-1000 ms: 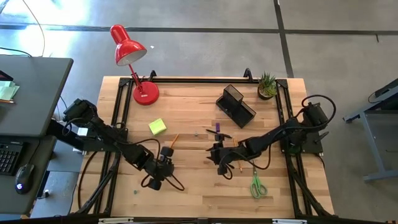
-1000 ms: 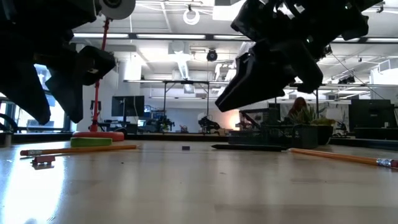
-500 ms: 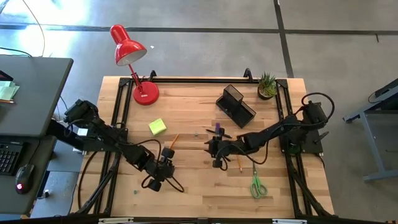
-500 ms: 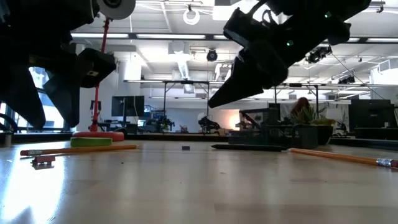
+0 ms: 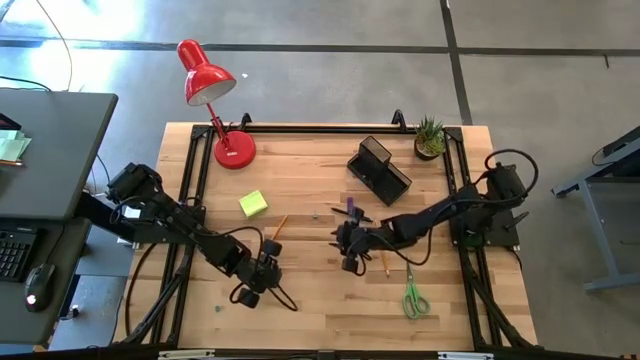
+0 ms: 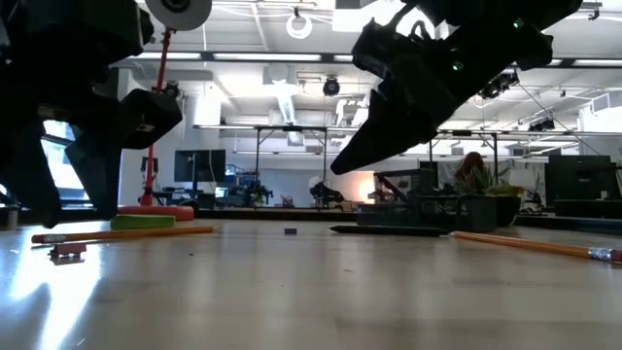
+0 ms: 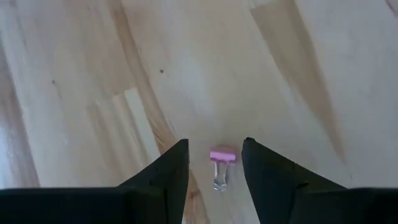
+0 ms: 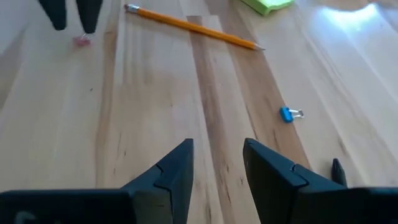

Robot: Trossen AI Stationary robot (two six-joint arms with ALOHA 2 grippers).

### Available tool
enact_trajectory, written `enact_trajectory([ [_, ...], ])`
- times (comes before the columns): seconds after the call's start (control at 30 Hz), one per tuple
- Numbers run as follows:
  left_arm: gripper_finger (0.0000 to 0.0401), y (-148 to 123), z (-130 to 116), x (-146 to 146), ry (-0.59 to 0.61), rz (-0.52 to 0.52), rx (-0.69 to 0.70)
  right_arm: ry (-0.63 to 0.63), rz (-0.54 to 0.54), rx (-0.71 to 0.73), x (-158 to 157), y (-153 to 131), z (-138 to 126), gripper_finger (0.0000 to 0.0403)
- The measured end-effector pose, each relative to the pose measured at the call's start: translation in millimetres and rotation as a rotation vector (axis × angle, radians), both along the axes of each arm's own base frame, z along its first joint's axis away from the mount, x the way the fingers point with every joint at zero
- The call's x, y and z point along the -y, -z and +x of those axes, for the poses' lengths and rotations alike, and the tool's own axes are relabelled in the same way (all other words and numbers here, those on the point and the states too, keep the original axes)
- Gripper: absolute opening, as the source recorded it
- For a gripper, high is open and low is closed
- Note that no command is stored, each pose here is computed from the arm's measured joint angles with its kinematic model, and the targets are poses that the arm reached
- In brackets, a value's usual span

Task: Pick and place office supplies into organizer
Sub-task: Put the pink binder clip into the black desk organizer

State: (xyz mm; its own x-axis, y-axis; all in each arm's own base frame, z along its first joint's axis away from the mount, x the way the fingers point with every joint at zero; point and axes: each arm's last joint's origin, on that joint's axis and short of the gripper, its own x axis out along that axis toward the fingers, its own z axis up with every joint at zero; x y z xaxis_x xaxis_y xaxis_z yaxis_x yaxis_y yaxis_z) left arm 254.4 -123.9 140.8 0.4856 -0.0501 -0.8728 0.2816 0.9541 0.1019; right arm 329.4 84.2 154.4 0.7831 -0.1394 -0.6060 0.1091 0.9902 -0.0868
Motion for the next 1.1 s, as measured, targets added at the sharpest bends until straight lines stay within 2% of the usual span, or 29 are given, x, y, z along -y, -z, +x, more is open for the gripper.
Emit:
enact_trajectory([
  [0.27,0.0133,0.5,-0.8,0.7,0.1,0.023,-0.011,-0.061,-0.098,-0.019,-4.0,0.5,-1.8,0.0133],
  [0.43,0.0133,3.0,0.8,-0.6,0.107,0.042,-0.012,-0.035,-0.187,0.0,6.5,-2.1,2.3,0.0133],
  [0.7,0.0133,16.5,8.1,-8.1,0.07,0.038,-0.048,-0.014,-0.167,-0.003,18.4,-2.0,5.1,0.0133],
  [1.1,0.0133,17.9,9.2,-7.2,0.067,0.045,-0.038,0.01,-0.133,-0.002,18.0,-1.4,4.6,0.0133],
])
